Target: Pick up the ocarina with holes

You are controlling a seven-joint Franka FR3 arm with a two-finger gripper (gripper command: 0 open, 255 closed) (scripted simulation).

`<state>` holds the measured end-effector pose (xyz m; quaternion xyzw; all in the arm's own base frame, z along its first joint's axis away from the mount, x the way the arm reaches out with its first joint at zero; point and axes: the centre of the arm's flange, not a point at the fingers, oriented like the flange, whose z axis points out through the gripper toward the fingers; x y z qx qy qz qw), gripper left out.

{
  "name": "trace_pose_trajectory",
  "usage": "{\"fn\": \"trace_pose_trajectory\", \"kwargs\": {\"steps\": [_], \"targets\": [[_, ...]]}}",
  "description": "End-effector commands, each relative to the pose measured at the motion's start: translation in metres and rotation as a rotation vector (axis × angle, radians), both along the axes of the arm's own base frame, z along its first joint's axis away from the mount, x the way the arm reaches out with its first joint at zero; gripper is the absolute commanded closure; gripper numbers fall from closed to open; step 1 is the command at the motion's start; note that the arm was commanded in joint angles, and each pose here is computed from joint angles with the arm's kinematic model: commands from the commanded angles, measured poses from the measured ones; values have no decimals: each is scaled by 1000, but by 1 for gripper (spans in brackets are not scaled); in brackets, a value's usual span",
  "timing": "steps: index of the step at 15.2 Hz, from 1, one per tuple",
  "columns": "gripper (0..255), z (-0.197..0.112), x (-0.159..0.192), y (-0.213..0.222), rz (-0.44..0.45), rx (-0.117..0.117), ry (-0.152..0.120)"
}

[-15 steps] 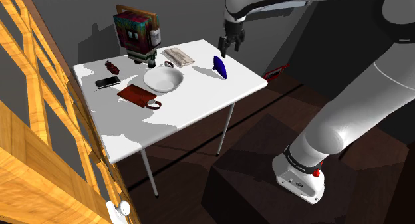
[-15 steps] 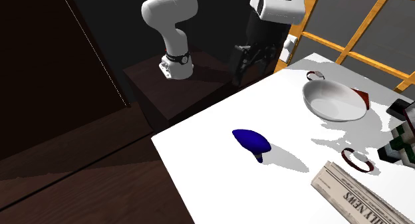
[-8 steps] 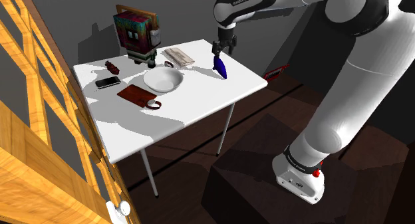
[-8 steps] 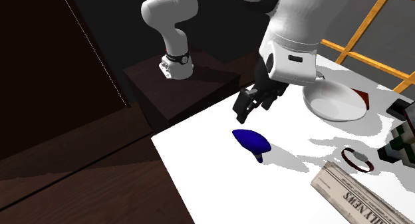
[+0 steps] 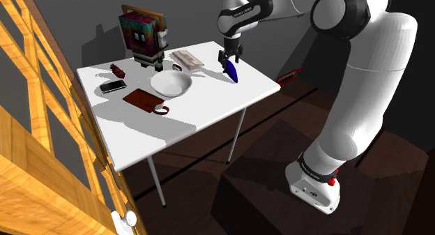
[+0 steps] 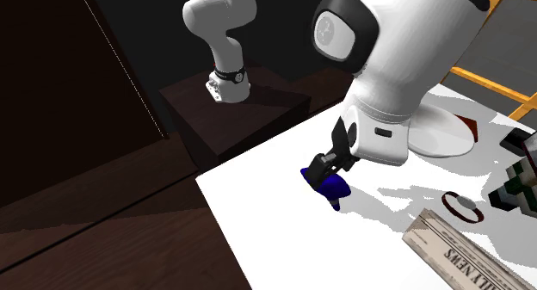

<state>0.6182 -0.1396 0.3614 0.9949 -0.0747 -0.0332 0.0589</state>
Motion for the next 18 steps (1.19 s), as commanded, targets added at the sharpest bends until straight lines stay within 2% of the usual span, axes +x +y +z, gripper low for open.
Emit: {"fn": "trace_pose_trajectory", "kwargs": {"steps": [1,4,5,14,18], "targets": [[0,-11,0,-1,0,0,0],[0,-19,0,-1,0,0,0],[255,-19,-1,-2,0,0,0],[255,-19,0,-1,0,0,0],[255,2,0,-1,0,0,0]]}}
